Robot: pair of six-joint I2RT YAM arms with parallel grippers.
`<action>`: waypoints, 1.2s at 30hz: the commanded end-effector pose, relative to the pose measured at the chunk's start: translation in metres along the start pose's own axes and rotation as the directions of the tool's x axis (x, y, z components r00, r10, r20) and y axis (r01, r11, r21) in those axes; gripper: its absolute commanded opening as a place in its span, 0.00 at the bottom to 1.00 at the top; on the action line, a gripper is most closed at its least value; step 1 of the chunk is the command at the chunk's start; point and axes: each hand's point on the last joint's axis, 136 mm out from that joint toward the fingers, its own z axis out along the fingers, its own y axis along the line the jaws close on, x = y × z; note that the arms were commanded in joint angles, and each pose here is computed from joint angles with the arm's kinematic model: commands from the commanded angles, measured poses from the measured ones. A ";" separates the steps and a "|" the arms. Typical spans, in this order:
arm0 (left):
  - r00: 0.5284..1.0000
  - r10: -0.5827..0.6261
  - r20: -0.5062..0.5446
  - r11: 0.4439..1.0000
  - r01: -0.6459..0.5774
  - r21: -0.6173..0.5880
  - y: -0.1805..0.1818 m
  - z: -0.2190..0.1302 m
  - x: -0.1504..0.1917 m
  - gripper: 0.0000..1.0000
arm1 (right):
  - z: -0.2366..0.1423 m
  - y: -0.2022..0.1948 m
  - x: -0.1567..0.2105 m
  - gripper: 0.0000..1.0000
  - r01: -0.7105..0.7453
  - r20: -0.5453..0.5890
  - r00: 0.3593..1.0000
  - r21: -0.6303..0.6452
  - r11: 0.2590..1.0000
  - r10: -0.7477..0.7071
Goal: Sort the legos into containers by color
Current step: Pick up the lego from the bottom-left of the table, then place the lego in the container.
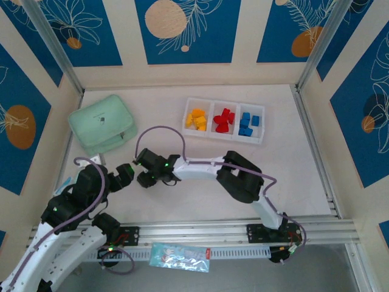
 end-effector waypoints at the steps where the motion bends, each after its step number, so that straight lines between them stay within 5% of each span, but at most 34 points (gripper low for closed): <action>1: 1.000 -0.002 0.019 0.996 0.000 0.087 -0.021 0.000 -0.009 0.99 | -0.048 -0.017 -0.025 0.40 -0.090 0.089 0.992 -0.020 0.996 0.092; 9: 0.999 0.049 -0.013 0.977 -0.045 0.209 -0.060 0.022 -0.009 0.99 | -0.123 -0.113 -0.002 0.39 -0.315 0.141 0.945 0.148 0.937 0.296; 22: 0.980 0.195 -0.046 0.909 -0.163 0.383 -0.130 0.076 -0.009 0.99 | -0.235 -0.310 0.052 0.40 -0.665 0.316 0.746 0.383 0.641 0.586; 30: 0.970 0.232 -0.075 0.893 -0.182 0.411 -0.150 0.103 -0.007 0.99 | -0.246 -0.403 0.076 0.40 -0.749 0.380 0.653 0.454 0.483 0.654; 36: 0.966 0.245 -0.080 0.895 -0.194 0.401 -0.152 0.113 -0.006 0.99 | -0.229 -0.447 0.073 0.45 -0.742 0.349 0.647 0.492 0.455 0.677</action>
